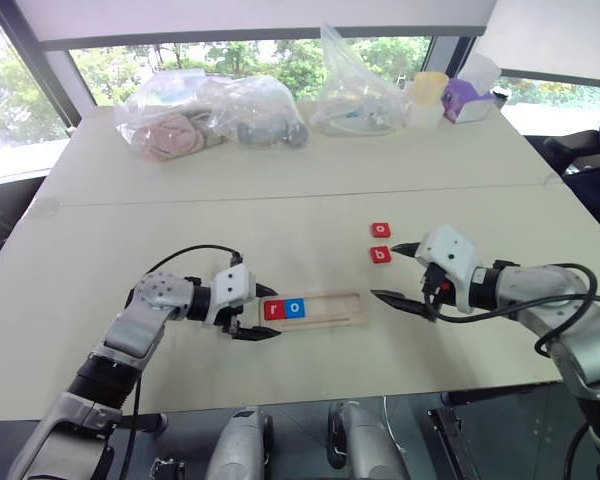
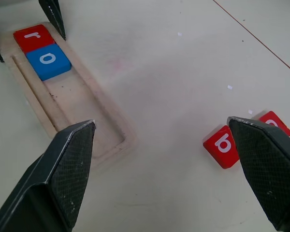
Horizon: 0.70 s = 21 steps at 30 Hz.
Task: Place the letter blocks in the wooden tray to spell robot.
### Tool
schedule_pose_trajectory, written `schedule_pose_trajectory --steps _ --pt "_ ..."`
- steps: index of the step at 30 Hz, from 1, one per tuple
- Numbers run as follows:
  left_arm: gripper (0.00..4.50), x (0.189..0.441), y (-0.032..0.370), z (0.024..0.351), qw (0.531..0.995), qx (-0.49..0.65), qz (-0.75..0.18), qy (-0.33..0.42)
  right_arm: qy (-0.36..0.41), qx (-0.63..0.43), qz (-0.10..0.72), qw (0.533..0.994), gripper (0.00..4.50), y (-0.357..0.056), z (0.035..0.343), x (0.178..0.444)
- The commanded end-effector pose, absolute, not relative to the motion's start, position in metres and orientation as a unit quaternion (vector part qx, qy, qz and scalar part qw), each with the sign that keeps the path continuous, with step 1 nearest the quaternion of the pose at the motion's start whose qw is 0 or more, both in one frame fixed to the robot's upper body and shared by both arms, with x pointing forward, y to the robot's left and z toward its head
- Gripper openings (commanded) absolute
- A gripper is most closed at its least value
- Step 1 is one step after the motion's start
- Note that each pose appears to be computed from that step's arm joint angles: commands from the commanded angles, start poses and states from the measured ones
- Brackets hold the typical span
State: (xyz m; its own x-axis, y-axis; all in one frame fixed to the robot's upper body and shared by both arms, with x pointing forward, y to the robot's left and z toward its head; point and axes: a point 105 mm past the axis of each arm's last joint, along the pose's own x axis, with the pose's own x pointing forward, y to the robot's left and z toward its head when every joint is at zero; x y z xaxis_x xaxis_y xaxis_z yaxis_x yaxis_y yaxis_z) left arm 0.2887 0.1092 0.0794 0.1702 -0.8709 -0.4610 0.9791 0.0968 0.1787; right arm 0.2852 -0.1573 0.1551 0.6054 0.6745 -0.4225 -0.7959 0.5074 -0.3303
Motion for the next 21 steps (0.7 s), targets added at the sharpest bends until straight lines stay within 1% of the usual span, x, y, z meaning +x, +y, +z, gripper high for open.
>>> schedule_pose_trajectory --steps 1,9,11,12,21 --pt "3.13 0.285 0.108 0.076 0.724 0.234 -0.637 0.126 0.096 -0.264 0.433 0.856 4.5 -0.151 0.166 0.285" --pt "3.13 0.287 0.11 0.072 0.73 0.235 -0.629 0.13 0.096 -0.264 0.434 0.856 4.5 -0.15 0.165 0.285" --pt "4.18 0.286 0.11 0.072 0.731 0.234 -0.628 0.129 0.096 -0.264 0.434 0.856 4.5 -0.15 0.165 0.285" --pt "4.46 0.286 0.11 0.072 0.732 0.234 -0.627 0.128 0.096 -0.264 0.434 0.856 4.5 -0.149 0.165 0.285" --pt "4.46 0.288 0.11 0.083 0.733 0.227 -0.631 0.111 0.097 -0.259 0.438 0.856 4.5 -0.148 0.163 0.285"
